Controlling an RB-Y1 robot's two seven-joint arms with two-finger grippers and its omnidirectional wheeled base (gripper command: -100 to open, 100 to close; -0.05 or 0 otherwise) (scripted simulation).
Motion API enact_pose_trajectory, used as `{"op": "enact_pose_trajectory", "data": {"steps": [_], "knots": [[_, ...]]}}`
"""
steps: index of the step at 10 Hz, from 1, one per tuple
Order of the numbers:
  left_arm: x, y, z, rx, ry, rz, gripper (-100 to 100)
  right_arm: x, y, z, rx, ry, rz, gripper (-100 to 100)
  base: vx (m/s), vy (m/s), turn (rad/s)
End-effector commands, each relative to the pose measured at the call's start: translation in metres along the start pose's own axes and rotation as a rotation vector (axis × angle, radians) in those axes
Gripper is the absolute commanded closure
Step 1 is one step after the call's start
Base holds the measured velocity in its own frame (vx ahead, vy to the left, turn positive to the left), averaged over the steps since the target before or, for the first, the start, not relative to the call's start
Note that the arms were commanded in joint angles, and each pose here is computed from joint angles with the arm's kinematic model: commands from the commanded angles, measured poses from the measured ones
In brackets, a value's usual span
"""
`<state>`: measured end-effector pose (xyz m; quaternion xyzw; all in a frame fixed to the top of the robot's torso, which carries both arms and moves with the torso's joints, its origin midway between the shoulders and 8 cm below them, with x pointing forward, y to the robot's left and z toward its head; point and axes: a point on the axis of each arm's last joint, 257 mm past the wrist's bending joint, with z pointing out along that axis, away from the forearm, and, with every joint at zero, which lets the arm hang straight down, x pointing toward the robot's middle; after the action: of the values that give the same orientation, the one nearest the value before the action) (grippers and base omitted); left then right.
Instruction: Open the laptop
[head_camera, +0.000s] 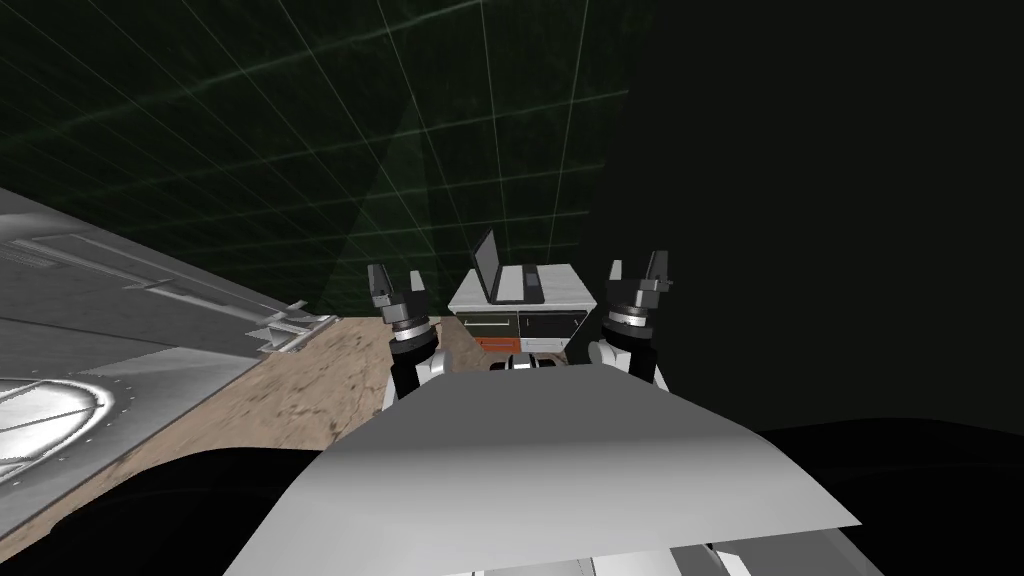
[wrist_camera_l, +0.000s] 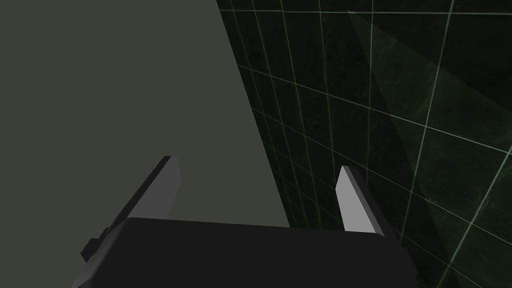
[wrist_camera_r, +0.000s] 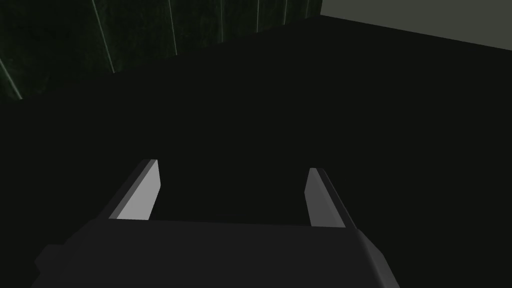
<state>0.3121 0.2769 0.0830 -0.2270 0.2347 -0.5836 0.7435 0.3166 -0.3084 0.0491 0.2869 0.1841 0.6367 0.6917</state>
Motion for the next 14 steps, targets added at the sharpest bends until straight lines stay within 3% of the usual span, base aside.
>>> {"op": "enact_pose_trajectory", "data": {"steps": [1,5,7,11,12,14], "knots": [[0.000,0.000,0.000,-0.001,0.000,0.000,0,-0.001,-0.009,-0.005,0.042,0.072,-0.076,-100,0.010,0.116,-0.052],[0.000,0.000,0.000,-0.001,0.000,0.000,0,-0.025,-0.036,-0.024,0.162,0.176,-0.288,-100,-0.003,0.235,-0.071],[0.000,0.000,0.000,-0.001,0.000,0.000,0,-0.047,-0.051,-0.038,0.237,0.218,-0.416,-100,-0.007,0.334,-0.090],[0.000,0.000,0.000,-0.001,0.000,0.000,0,-0.107,-0.071,-0.069,0.395,0.296,-0.701,-100,0.018,0.338,-0.100],[0.000,0.000,0.000,-0.001,0.000,0.000,0,-0.107,-0.070,-0.068,0.394,0.296,-0.703,-100,-0.035,0.233,-0.034],[0.000,0.000,0.000,-0.001,0.000,0.000,0,-0.139,-0.075,-0.083,0.469,0.335,-0.840,-100,-0.032,0.257,-0.068]]}}
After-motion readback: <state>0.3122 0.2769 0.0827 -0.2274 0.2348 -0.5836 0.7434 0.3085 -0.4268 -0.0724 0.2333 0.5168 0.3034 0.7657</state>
